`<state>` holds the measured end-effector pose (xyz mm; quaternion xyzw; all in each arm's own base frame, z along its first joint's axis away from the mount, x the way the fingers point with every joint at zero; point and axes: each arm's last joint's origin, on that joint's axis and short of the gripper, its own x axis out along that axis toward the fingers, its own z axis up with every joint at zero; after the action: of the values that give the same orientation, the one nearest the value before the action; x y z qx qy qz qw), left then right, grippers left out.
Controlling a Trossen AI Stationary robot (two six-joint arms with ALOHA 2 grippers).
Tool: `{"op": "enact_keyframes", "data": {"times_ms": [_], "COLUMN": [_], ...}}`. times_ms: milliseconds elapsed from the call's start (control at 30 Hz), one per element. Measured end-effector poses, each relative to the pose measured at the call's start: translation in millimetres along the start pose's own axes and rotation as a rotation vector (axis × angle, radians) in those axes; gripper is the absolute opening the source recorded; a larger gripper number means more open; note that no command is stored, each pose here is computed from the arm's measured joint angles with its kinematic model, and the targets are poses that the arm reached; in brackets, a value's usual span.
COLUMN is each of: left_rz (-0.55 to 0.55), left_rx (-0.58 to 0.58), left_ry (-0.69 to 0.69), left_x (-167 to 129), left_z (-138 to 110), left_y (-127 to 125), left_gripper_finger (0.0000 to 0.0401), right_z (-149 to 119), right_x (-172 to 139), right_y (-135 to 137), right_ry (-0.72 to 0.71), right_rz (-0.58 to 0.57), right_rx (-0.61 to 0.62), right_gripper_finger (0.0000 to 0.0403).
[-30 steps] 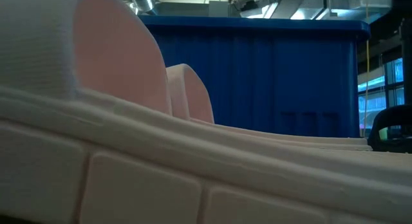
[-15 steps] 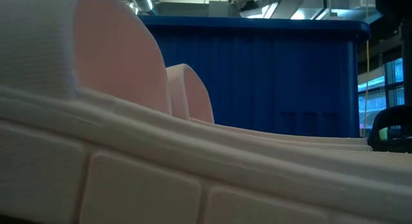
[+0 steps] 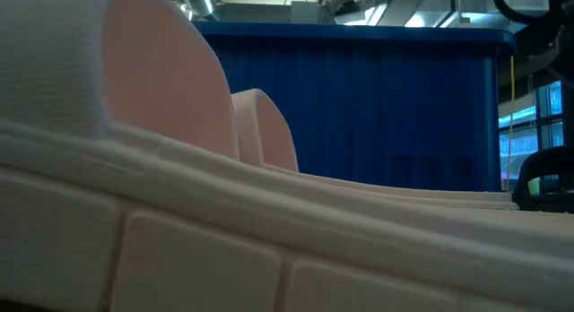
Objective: Pick and place slides into bin
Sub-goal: Put the black slide into the blue container
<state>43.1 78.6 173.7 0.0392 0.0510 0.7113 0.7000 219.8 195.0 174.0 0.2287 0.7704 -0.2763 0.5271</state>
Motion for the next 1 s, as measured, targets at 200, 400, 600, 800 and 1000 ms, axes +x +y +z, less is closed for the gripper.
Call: {"op": "enact_keyframes", "data": {"times_ms": [200, 400, 600, 800, 1000], "left_rz": [0.0, 0.0, 0.0, 0.0, 0.0], "left_rx": [0.0, -0.006, -0.006, -0.007, -0.007], "left_ry": [0.0, 0.001, 0.001, 0.001, 0.001], "left_x": [0.0, 0.0, 0.0, 0.0, 0.0], "left_z": [0.0, -0.1, -0.1, -0.1, -0.1], "left_y": [0.0, 0.0, 0.0, 0.0, 0.0], "left_gripper_finger": [0.0176, 0.0176, 0.0176, 0.0176, 0.0176], "right_z": [0.0, -0.6, -0.5, -0.9, -1.2], "right_x": [4.5, 4.0, 4.1, 3.7, 3.6], "right_y": [-8.2, -11.1, -11.1, -12.4, -12.5], "right_ry": [0.019, 0.021, 0.021, 0.026, 0.034], "right_rz": [-0.128, -0.158, -0.157, -0.17, -0.169], "right_rx": [0.038, 0.045, 0.044, 0.046, 0.044], "right_gripper_finger": [0.0254, 0.024, 0.0174, 0.0086, 0.0014]}}
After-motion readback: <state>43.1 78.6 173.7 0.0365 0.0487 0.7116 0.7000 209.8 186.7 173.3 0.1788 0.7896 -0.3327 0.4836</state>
